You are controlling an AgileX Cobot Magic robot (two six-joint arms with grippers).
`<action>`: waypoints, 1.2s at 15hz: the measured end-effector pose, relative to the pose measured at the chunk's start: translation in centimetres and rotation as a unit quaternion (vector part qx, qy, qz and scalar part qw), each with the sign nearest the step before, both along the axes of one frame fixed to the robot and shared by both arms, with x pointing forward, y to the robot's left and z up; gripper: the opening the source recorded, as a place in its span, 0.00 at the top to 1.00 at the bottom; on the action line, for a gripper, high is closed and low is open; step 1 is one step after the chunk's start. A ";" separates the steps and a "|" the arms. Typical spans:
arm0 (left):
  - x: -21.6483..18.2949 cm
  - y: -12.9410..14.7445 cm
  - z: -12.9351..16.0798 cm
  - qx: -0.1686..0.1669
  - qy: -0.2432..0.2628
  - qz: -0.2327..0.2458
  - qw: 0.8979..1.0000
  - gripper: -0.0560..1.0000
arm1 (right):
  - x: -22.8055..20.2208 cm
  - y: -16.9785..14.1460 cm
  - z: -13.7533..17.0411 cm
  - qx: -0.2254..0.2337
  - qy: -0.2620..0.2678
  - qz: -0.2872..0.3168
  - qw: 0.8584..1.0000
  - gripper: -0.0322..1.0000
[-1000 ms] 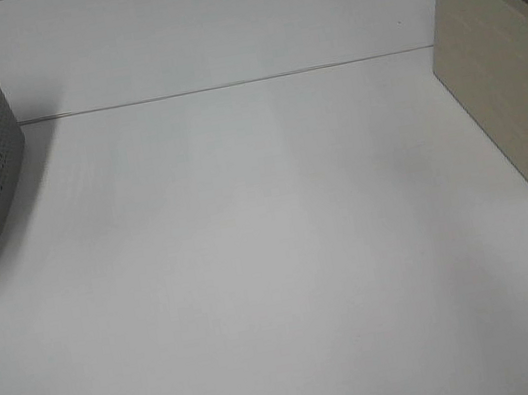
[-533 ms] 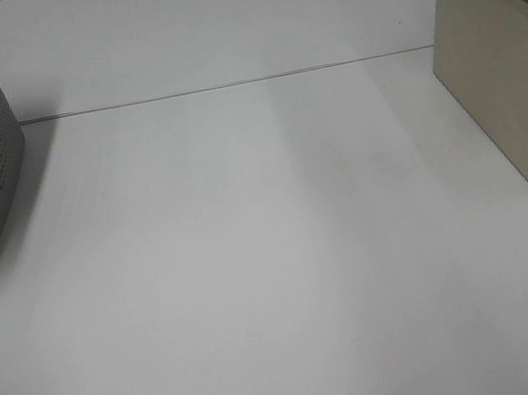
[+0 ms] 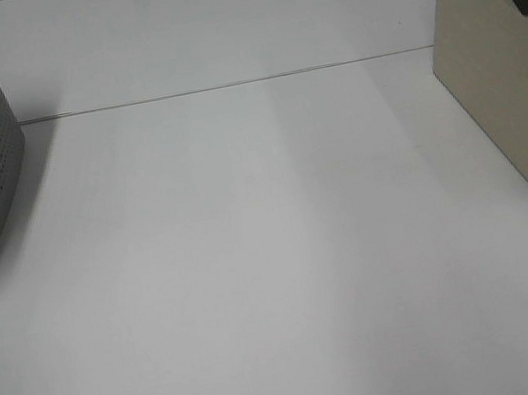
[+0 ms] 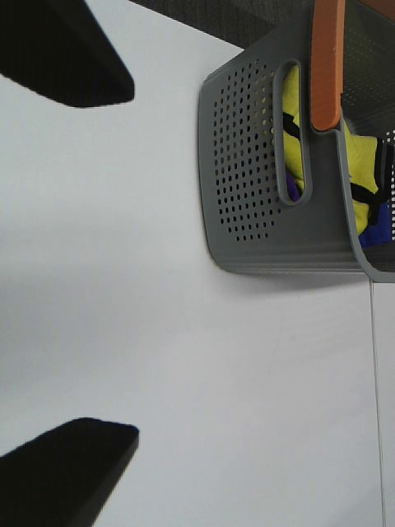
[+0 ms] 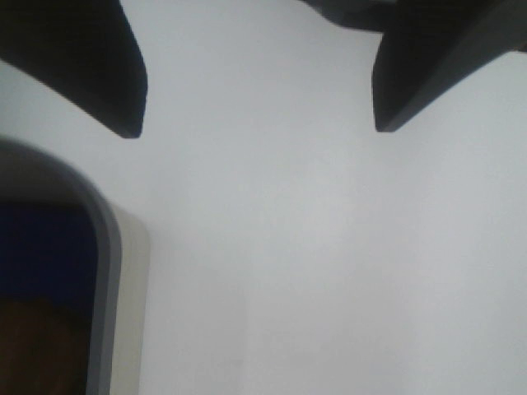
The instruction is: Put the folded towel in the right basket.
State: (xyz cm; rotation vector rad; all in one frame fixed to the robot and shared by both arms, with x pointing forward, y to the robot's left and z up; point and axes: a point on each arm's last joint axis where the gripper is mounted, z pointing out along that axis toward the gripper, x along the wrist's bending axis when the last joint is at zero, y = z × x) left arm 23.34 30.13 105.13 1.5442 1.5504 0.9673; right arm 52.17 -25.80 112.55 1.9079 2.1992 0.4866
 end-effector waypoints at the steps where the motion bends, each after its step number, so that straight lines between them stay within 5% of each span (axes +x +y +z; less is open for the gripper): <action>1: 0.0 0.0 0.0 0.000 0.000 0.000 1.000 0.02 | -2.3 -0.3 -0.5 -0.001 0.008 0.000 1.000 0.27; 7: 0.0 0.0 0.0 0.000 0.000 0.000 1.000 0.02 | -14.3 -1.8 -6.3 -0.011 0.041 -0.001 0.999 0.27; 12: 0.0 0.0 0.0 0.000 0.000 0.000 1.000 0.02 | -21.5 -2.8 -8.1 -0.007 -0.126 0.007 0.992 0.27; 18: 0.0 0.0 0.0 0.000 0.000 0.000 1.000 0.02 | -26.8 -3.4 -7.2 0.005 -0.293 0.015 0.956 0.27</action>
